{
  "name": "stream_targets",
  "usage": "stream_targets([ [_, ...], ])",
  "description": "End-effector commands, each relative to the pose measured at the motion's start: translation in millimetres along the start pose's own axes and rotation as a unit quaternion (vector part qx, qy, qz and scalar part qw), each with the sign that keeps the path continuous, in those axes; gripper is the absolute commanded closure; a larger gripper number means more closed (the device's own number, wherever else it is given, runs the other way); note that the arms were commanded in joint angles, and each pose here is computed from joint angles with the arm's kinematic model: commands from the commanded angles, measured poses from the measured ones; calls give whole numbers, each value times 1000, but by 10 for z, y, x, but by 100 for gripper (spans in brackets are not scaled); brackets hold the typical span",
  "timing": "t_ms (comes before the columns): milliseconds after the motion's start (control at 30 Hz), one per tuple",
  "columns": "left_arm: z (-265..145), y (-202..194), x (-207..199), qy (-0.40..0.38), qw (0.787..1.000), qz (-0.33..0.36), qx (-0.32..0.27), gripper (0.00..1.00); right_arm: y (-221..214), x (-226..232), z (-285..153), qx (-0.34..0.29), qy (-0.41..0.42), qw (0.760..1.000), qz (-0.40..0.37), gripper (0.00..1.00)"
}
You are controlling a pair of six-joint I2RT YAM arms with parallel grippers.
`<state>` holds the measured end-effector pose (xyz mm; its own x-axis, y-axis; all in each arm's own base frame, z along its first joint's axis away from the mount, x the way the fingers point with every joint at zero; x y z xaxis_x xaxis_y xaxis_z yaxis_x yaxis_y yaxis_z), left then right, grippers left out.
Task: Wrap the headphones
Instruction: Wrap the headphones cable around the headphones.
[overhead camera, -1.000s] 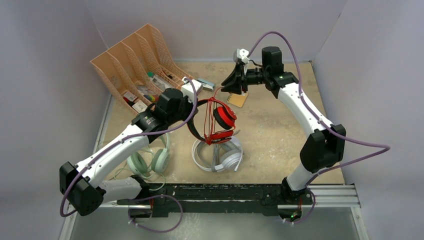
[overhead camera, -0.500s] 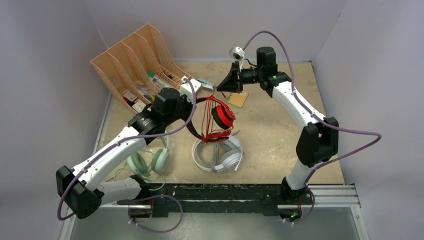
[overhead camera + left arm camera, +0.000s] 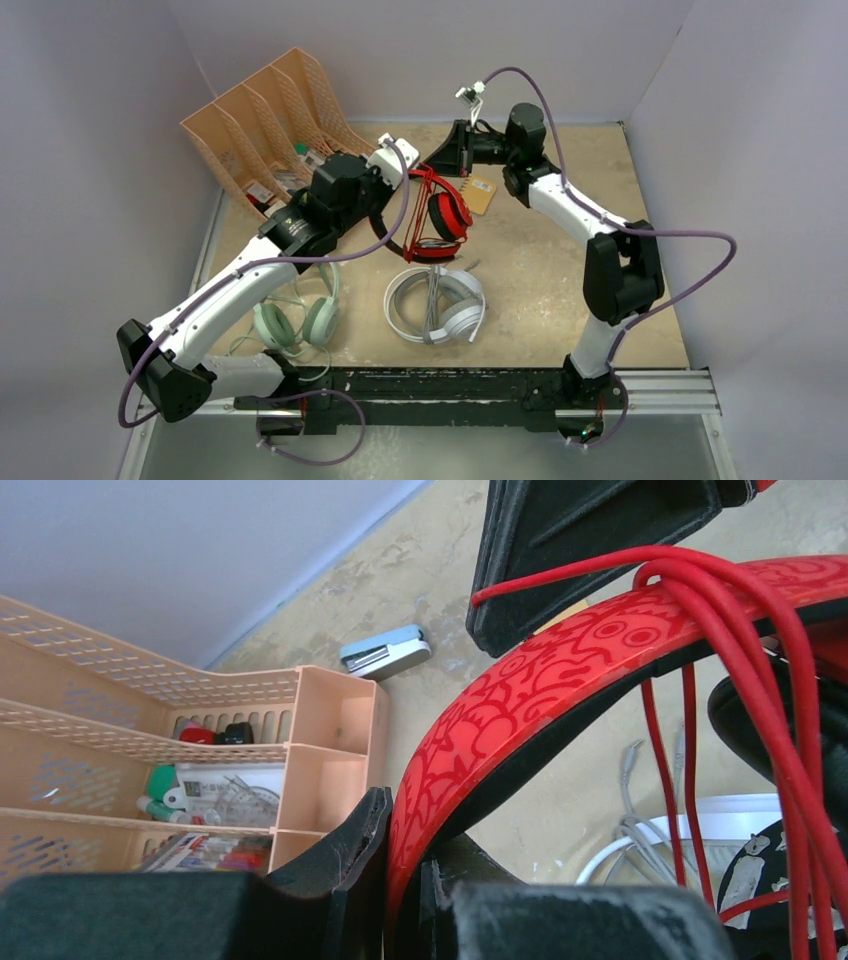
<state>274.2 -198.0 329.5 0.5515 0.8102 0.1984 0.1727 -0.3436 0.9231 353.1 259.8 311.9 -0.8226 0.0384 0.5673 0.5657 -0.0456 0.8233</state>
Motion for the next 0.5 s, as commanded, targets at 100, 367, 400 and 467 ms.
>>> stream_targets([
  [100, -131, 511, 69, 17, 996, -1, -89, 100, 70, 197, 215, -52, 78, 994, 54, 100],
  [367, -140, 447, 114, 40, 996, 1, -84, 100, -33, 285, 247, -74, 43, 989, 120, 100],
  [400, -134, 437, 117, 42, 996, 0, -82, 100, -39, 285, 238, -78, 31, 988, 128, 100],
  [467, -123, 419, 117, 44, 996, 0, -79, 100, -49, 313, 222, -81, 16, 987, 138, 100],
])
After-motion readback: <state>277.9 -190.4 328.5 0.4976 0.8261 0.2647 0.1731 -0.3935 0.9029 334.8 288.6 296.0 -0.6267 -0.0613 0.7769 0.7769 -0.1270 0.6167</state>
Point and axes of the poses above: each gripper's point midway between its finger pads, its own z axis out along the fingers, its own x axis along the line the jaws close on, y = z × x, the point moved 6 cm from there along -z, back along the fingers, and after that the axes turned 5 degrees about -z, right-handed, at the moved point
